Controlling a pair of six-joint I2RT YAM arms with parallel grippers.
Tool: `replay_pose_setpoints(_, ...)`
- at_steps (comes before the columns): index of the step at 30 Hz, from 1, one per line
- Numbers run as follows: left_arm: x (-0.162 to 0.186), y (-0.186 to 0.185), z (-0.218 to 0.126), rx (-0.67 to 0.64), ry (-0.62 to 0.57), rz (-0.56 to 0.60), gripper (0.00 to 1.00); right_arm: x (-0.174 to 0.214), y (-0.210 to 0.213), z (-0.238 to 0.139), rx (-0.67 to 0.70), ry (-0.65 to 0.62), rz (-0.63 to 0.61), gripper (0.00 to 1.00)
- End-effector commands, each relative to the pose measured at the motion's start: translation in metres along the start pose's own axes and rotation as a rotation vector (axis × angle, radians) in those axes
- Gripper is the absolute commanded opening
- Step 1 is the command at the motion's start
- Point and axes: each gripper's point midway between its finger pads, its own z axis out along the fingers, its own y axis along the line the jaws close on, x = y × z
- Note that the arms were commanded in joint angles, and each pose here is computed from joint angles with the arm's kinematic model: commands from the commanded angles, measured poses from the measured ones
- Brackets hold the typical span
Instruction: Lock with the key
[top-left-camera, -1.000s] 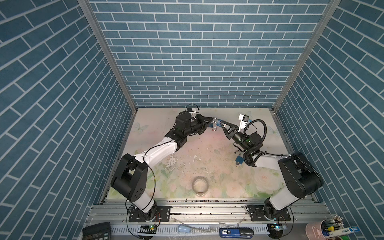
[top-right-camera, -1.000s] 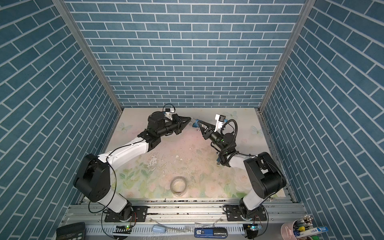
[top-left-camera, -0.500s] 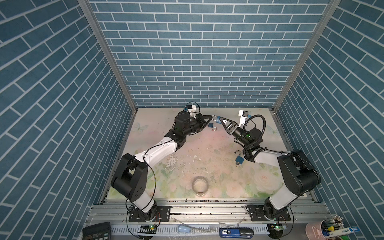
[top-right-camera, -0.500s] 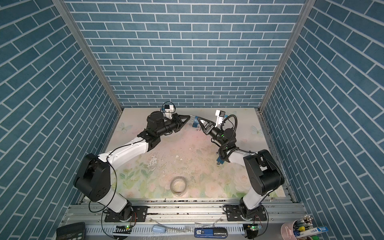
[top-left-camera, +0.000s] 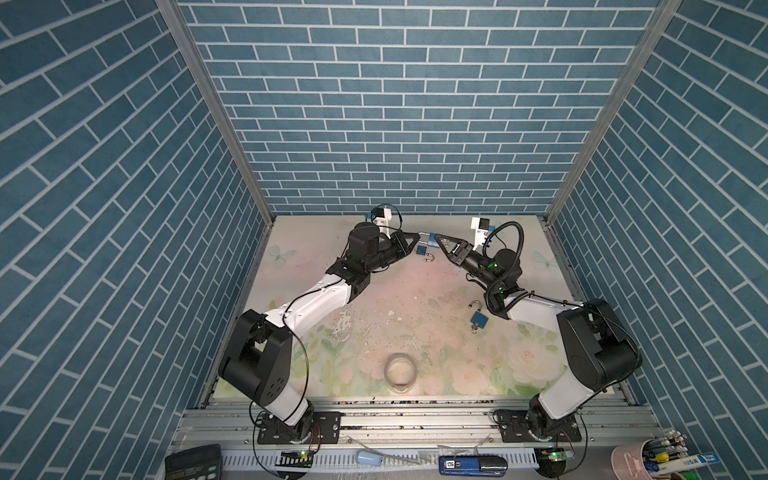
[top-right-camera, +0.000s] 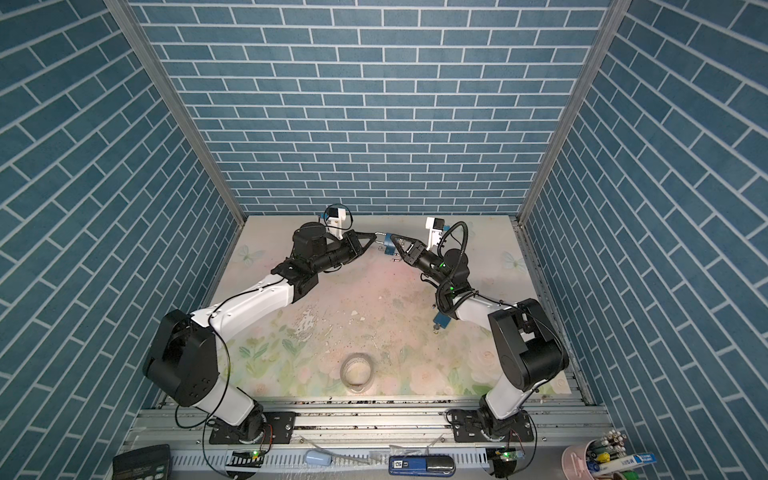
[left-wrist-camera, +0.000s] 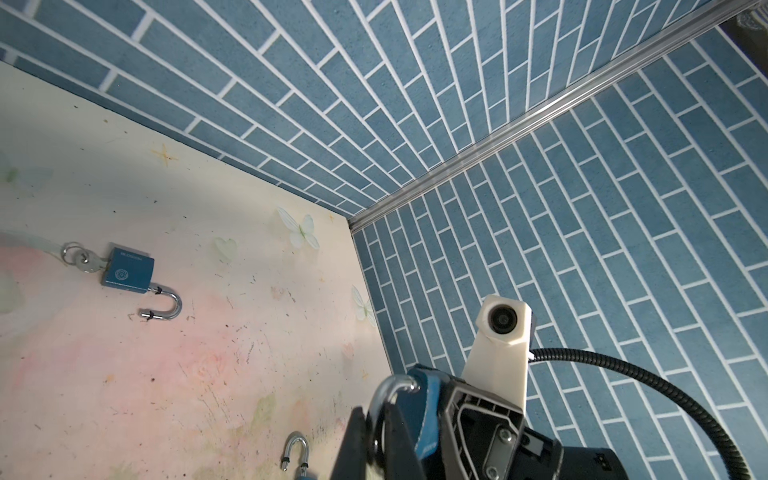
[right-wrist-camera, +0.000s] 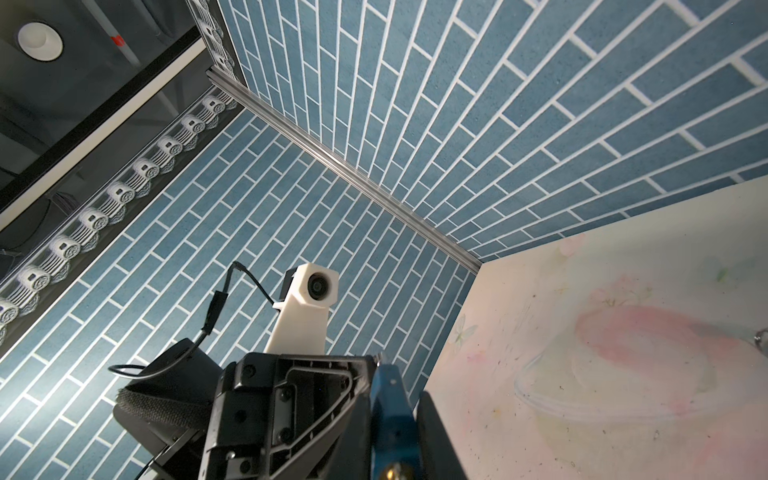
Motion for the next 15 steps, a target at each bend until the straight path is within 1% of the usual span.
replay_pose_setpoints(1, 0.026, -0.045, -0.009, 0.141, 0.107, 0.096, 0.0, -0.013, -0.006, 0.006, 0.06, -0.029, 0.035, 0.0)
replay_pose_setpoints(7, 0.03, -0.052, -0.008, 0.193, 0.127, 0.044, 0.0, -0.004, -0.007, 0.01, 0.064, 0.003, -0.012, 0.0)
replay_pose_setpoints(10, 0.032, -0.056, -0.004, 0.23, 0.152, -0.002, 0.0, 0.003, -0.001, 0.015, 0.016, 0.025, -0.033, 0.0)
replay_pose_setpoints(12, 0.034, -0.057, -0.001, 0.24, 0.168, -0.028, 0.0, 0.01, -0.005, 0.018, 0.034, 0.052, -0.048, 0.0)
replay_pose_setpoints(15, 0.038, -0.056, 0.0, 0.233, 0.178, -0.022, 0.0, 0.014, -0.005, 0.021, 0.017, 0.064, -0.049, 0.0)
